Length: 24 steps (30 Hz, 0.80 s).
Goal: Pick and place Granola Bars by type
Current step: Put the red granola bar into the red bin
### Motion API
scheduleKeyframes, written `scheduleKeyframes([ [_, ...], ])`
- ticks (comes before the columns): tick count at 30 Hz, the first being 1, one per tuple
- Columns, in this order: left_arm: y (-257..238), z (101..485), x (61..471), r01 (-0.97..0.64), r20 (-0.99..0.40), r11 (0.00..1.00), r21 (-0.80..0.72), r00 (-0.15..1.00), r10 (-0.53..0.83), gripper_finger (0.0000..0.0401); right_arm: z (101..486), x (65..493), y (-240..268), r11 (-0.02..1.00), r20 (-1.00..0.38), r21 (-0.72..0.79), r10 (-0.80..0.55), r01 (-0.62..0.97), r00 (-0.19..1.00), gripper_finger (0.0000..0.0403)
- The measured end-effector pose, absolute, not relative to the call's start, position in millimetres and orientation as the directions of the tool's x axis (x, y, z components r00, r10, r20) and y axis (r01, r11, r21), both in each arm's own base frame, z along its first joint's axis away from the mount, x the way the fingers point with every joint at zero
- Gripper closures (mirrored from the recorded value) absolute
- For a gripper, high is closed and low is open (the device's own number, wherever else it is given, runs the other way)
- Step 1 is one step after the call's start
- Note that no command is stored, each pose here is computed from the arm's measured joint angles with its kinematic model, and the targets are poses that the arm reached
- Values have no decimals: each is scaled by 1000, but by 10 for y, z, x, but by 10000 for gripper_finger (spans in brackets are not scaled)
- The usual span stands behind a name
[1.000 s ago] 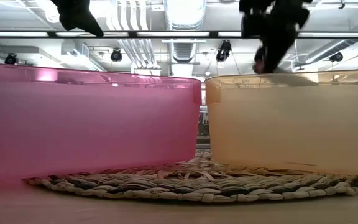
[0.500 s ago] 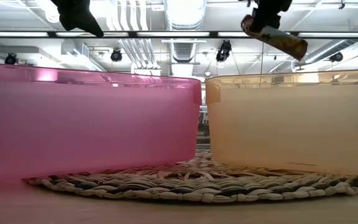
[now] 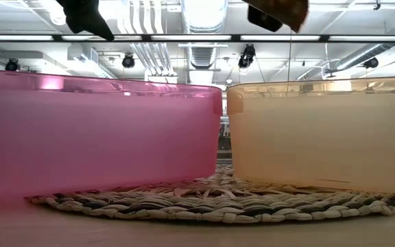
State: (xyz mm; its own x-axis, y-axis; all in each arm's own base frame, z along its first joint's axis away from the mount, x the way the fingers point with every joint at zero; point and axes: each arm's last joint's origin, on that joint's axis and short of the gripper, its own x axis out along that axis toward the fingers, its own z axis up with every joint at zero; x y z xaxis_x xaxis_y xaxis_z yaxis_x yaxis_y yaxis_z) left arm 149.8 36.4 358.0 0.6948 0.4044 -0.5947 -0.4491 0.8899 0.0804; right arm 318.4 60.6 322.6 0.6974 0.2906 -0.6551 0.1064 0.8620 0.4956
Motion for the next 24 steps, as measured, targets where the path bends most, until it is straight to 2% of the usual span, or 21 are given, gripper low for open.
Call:
scheduleKeyframes([
  [9, 364, 3580, 1497, -437, -595, 894, 96, 695, 404, 401, 3149, 3620, 866, 784, -535, 617, 346, 76, 771, 365],
  [18, 364, 3581, 1496, -437, -594, 894, 96, 695, 404, 401, 2900, 4038, 960, 731, -556, 663, 334, 164, 761, 365],
  [24, 363, 3581, 1496, -437, -594, 894, 96, 695, 404, 401, 2714, 4246, 964, 646, -537, 728, 328, 231, 777, 364],
])
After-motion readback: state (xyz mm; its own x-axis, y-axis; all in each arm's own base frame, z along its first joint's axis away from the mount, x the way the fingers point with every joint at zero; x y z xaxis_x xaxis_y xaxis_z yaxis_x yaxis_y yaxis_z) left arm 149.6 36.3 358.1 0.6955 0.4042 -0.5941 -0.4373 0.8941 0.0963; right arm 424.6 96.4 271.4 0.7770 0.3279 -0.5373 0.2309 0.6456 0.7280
